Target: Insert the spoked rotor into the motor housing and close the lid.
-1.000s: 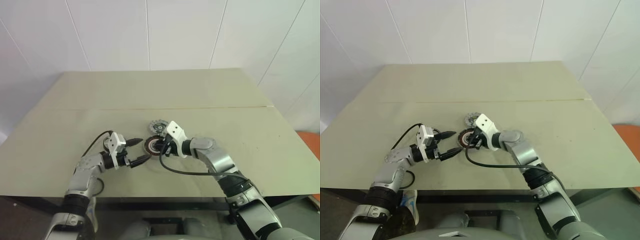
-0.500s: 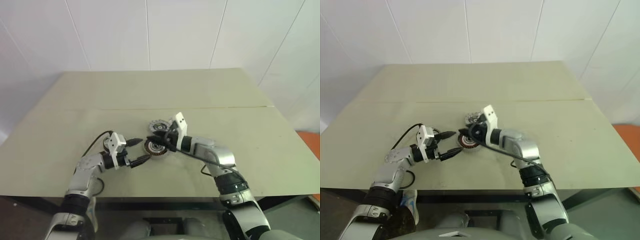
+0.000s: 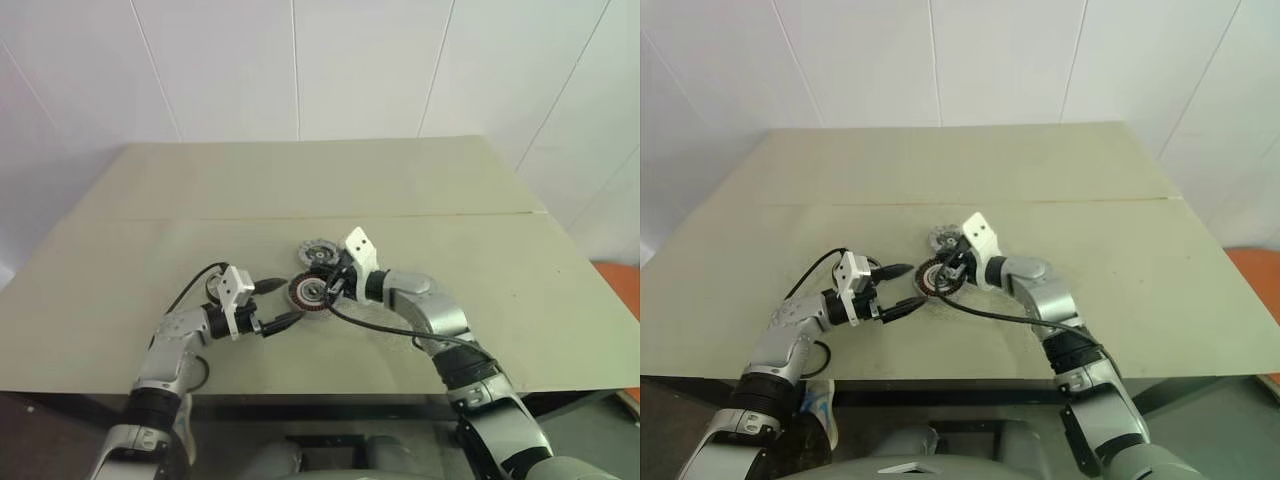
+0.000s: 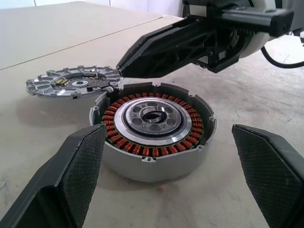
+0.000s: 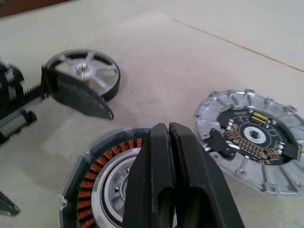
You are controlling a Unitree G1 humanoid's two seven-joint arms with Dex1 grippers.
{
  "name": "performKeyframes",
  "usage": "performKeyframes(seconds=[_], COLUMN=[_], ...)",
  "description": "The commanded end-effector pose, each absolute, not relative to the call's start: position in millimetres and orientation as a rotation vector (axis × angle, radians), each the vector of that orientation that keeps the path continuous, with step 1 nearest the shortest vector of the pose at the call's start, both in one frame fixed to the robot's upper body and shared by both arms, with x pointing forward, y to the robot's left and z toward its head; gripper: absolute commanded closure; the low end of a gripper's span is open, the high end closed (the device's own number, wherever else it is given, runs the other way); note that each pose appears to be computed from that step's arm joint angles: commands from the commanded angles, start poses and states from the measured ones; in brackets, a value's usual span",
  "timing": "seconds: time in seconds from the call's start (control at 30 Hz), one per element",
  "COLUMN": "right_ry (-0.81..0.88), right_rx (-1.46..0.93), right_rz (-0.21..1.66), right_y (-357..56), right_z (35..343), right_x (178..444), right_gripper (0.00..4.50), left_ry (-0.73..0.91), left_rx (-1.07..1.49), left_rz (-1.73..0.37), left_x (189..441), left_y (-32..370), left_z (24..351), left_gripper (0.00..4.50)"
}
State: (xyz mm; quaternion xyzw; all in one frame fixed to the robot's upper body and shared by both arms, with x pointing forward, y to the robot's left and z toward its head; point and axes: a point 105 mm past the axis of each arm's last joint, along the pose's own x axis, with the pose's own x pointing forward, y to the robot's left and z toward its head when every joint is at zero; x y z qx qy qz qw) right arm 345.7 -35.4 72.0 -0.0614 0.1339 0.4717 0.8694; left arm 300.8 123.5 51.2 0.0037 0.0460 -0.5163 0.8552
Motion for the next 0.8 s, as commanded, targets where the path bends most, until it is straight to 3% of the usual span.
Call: performKeyframes(seconds=[0.03,0.8], right_ry=[0.251,0.272], right_rx=[-0.2,-0.323], right_rz=[0.997,1.046], right_y=[-34,-32], right_z=[74,54], right_x=[345,333], right_gripper=[4.47,4.47], left_ry=[0.065,0.06], left_rx=[0.029,0.032], left_rz=[-1.094,-1.095], left_x=[304,304], left_y=[122,122], left_z=[59,61], left_gripper=[0.0,0.0])
